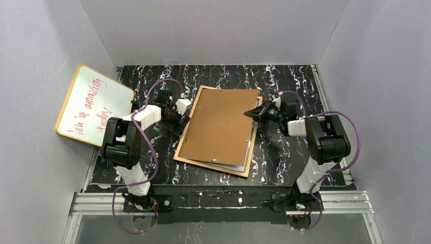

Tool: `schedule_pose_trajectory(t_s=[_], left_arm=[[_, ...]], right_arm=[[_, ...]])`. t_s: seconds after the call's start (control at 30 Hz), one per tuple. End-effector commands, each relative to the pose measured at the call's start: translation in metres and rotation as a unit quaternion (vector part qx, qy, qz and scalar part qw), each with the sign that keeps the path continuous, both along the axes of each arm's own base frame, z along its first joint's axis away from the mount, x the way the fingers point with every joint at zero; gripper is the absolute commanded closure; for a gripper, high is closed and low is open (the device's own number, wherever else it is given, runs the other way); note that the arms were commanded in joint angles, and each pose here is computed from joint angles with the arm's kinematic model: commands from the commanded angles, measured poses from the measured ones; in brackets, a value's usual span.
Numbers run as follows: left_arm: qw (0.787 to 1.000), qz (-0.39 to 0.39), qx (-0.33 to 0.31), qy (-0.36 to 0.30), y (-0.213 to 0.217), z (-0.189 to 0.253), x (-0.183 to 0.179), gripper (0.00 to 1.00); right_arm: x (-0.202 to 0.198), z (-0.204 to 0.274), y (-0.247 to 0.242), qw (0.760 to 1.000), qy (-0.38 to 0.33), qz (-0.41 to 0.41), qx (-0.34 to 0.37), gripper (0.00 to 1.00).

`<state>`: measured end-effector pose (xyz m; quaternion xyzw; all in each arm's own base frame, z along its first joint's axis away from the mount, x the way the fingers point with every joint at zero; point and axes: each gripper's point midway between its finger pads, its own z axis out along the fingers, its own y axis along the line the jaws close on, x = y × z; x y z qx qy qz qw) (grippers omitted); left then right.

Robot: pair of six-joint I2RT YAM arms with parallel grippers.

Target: Put the photo into the frame

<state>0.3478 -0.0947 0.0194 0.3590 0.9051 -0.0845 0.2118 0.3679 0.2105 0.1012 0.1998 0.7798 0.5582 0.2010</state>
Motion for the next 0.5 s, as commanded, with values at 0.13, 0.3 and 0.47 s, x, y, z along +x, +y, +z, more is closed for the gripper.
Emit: schedule_pose_trajectory(t_s=[0.13,0.3,0.47], left_arm=[[0.994,-0.036,-0.031,0.103,-0.021,-0.013,-0.055,0.21],[0.994,-0.034,-0.038,0.101,-0.024,-0.006,-0.052,0.21],[0.994,-0.033,-0.040,0.091,-0.024,0.001,-0.048,0.21]], right_arm=[[0.006,0.004,0.010,0.991,-0.029,0.043,-0.126,0.78],[0.007,0.003,0.005,0.977,-0.006,0.044,-0.208,0.53],[0.003,0.000,0.004,0.960,0.005,0.045,-0.276,0.26]])
